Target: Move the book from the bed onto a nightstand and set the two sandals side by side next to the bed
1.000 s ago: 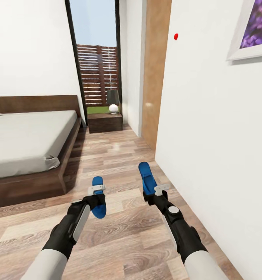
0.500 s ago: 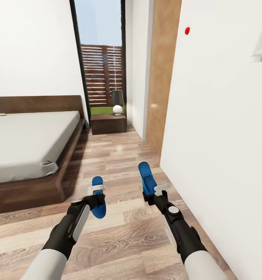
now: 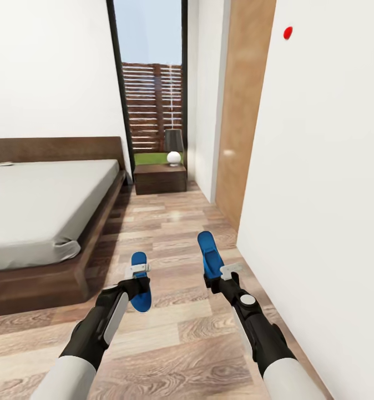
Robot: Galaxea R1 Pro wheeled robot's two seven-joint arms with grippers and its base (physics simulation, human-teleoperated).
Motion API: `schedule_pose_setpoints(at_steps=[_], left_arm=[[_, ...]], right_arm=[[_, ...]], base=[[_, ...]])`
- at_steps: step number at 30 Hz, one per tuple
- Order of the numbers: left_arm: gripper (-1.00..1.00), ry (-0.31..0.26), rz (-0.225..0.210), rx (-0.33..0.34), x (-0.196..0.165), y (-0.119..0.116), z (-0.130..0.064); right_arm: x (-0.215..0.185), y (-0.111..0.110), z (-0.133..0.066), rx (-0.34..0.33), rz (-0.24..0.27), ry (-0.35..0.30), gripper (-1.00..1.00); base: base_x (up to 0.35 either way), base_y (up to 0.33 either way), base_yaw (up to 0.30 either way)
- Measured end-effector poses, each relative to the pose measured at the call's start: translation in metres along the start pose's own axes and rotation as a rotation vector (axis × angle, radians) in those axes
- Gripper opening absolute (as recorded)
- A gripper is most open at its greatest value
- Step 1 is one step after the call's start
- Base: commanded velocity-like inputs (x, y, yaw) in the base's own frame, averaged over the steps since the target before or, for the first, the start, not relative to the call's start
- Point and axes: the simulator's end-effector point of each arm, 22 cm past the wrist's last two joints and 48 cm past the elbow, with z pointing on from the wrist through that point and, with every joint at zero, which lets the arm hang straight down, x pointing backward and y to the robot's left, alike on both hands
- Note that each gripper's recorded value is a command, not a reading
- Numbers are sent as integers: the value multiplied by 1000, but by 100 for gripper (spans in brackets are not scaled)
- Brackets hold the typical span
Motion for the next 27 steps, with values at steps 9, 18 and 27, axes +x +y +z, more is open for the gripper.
schedule_pose_setpoints(at_steps=[9,18,27], left_arm=[[-100,0,0,0,0,0,0],[-100,0,0,0,0,0,0],[-100,1,0,0,0,0,0]], right_arm=[[0,1,0,-3,-2,3,-100],[0,1,0,-3,-2,3,-100],[1,1,0,-4,-1,4,-100]], base=[[328,32,106],[330,0,4],[330,0,0]])
